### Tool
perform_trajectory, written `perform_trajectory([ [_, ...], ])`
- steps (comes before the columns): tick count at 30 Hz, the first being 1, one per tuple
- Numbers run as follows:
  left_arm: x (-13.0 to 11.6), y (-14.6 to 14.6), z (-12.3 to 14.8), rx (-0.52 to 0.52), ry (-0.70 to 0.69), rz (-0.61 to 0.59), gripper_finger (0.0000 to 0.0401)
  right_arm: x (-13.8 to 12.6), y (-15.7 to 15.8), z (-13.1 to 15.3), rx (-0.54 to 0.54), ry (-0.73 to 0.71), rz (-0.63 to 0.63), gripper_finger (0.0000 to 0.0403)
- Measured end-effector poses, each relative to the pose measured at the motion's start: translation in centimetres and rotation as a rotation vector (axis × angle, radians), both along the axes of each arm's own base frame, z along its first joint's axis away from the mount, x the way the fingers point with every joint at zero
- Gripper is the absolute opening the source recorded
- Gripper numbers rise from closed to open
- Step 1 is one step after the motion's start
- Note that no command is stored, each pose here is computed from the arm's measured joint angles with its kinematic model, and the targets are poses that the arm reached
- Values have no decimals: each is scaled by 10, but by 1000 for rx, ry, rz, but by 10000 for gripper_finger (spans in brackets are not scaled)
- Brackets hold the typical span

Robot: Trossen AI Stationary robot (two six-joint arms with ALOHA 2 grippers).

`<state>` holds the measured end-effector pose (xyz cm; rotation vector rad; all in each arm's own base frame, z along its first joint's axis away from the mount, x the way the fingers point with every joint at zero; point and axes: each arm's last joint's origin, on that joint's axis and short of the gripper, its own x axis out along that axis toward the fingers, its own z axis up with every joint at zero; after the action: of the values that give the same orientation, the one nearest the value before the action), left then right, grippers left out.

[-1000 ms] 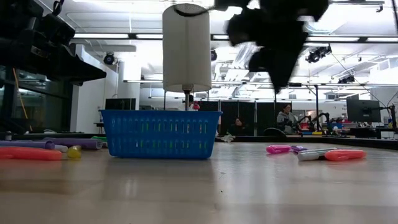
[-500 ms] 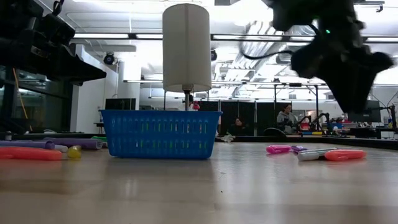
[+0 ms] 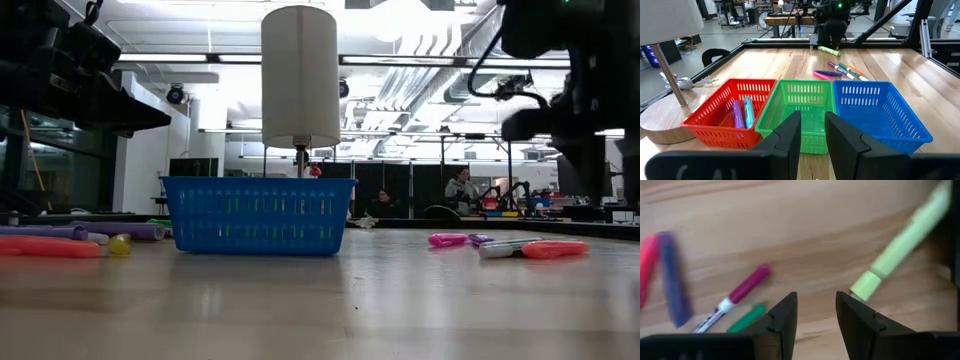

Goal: Pick & Place Markers
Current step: Put the light green highlighter into the red bin

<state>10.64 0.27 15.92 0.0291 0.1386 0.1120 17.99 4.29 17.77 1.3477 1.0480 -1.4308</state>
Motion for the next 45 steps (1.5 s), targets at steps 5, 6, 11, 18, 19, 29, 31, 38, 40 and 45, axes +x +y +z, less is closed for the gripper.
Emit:
perform_trajectory([
  [5, 0, 0, 0, 0, 0, 0, 85, -5, -6, -2, 46, 65, -114, 123],
  [6, 0, 0, 0, 0, 0, 0, 85, -5, -8, -2, 56, 81, -139, 123],
  [11, 0, 0, 0, 0, 0, 0, 85, -11, -15, -1, 98, 166, -251, 123],
  [18, 0, 0, 0, 0, 0, 0, 85, -21, -24, -1, 136, 296, -389, 123],
  [19, 0, 0, 0, 0, 0, 0, 85, -22, -27, -2, 135, 302, -402, 123],
  [29, 0, 0, 0, 0, 0, 0, 85, -30, -42, -27, 151, 275, -497, 123],
  [31, 0, 0, 0, 0, 0, 0, 85, -31, -43, -30, 155, 269, -502, 123],
  [38, 0, 0, 0, 0, 0, 0, 85, -35, -43, -42, 177, 250, -504, 123],
  [40, 0, 0, 0, 0, 0, 0, 85, -37, -42, -46, 181, 241, -503, 123],
  [45, 0, 0, 0, 0, 0, 0, 85, -36, -43, -53, 169, 184, -463, 123],
])
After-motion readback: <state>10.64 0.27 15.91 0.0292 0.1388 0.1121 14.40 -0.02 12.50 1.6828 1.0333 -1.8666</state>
